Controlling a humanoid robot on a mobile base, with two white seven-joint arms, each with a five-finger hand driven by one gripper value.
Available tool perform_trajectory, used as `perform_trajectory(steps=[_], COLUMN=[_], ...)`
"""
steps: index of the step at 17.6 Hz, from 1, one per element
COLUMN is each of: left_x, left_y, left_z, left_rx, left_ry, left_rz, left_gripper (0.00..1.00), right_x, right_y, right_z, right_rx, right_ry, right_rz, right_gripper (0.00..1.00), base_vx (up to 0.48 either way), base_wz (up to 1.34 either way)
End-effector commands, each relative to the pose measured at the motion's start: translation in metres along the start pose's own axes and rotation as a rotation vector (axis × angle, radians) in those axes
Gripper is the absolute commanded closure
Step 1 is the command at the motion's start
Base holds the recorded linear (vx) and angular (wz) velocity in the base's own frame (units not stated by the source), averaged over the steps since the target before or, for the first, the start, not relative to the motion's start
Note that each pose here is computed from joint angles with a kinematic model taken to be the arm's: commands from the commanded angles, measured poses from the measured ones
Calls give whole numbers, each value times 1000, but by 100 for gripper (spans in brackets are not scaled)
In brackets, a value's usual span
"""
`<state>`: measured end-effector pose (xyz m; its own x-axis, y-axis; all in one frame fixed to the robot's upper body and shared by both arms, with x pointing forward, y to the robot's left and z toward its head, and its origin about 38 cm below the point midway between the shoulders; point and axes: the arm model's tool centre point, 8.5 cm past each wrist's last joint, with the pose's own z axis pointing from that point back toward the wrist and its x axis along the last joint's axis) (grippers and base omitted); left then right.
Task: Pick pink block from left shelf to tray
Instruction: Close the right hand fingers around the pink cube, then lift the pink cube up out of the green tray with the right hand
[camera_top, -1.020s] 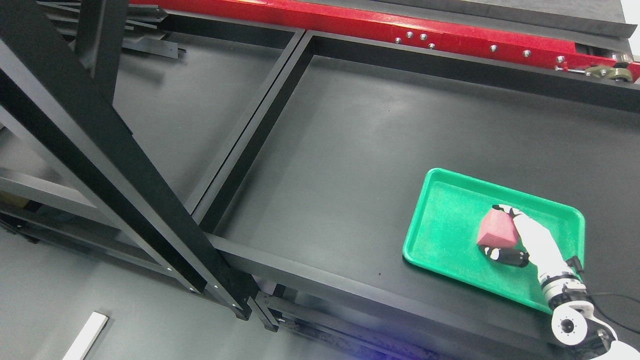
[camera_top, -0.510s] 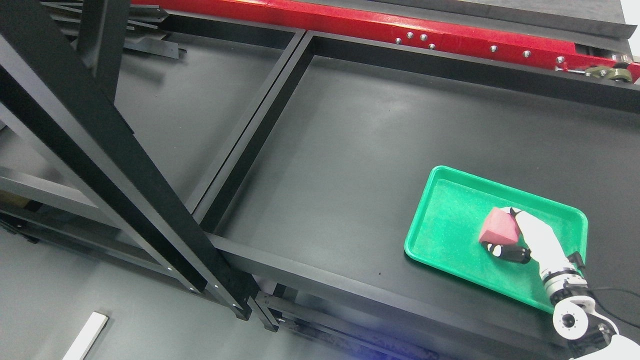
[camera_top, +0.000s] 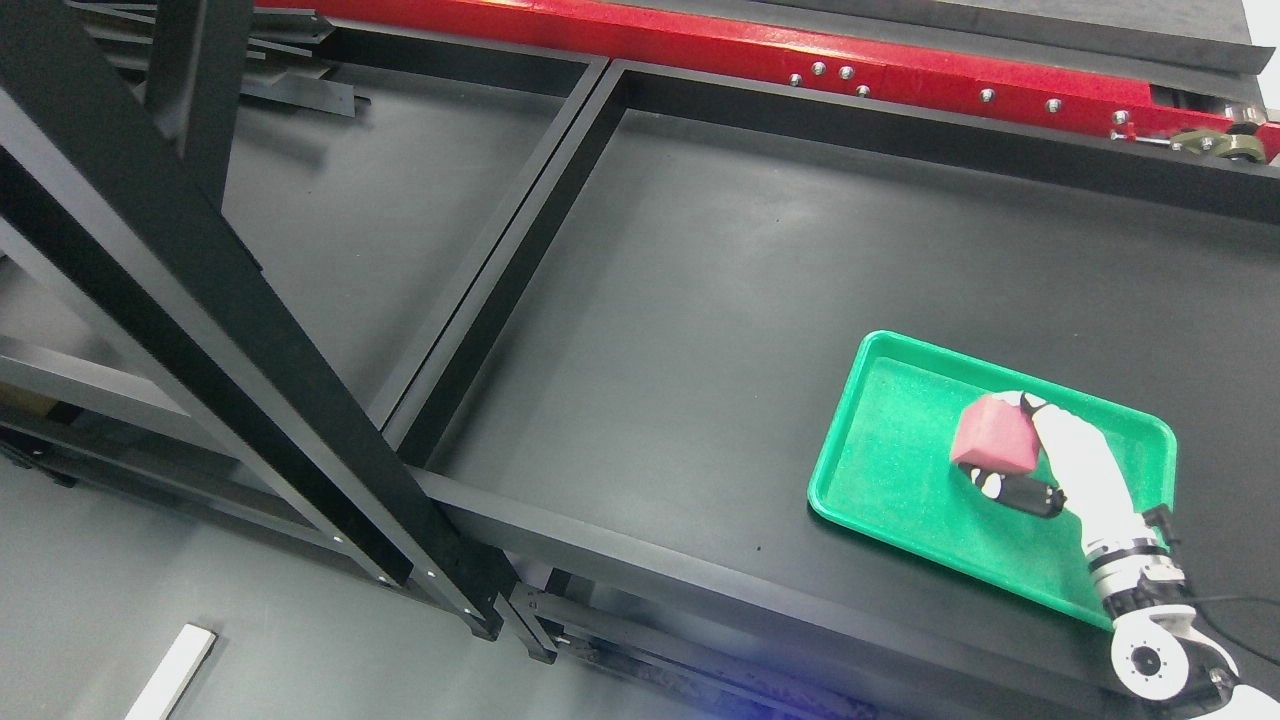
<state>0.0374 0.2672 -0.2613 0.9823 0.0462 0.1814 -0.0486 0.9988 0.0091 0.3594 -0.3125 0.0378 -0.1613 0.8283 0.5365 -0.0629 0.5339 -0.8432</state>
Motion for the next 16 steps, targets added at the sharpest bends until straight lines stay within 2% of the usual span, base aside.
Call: perform_trajectory(steps=[1, 4, 12, 16], left_x=[-5, -5, -5, -5], left_y=[11, 11, 11, 11], left_z=[2, 2, 2, 2], left_rx=[17, 17, 17, 17], left_ry=[10, 8, 10, 8], left_rz=[-4, -4, -4, -4], left_gripper=[0, 0, 0, 0], right_x=[20, 22, 45, 43], right_y=[-38, -45, -50, -52], right_z=[8, 18, 36, 43], right_rx=[-226, -294, -375, -385], right_ry=[-68, -73, -125, -118], right_rz=[-90, -149, -226, -239], right_gripper=[96, 96, 96, 96], base_vx=[0, 0, -2, -22], base_wz=[0, 0, 3, 24])
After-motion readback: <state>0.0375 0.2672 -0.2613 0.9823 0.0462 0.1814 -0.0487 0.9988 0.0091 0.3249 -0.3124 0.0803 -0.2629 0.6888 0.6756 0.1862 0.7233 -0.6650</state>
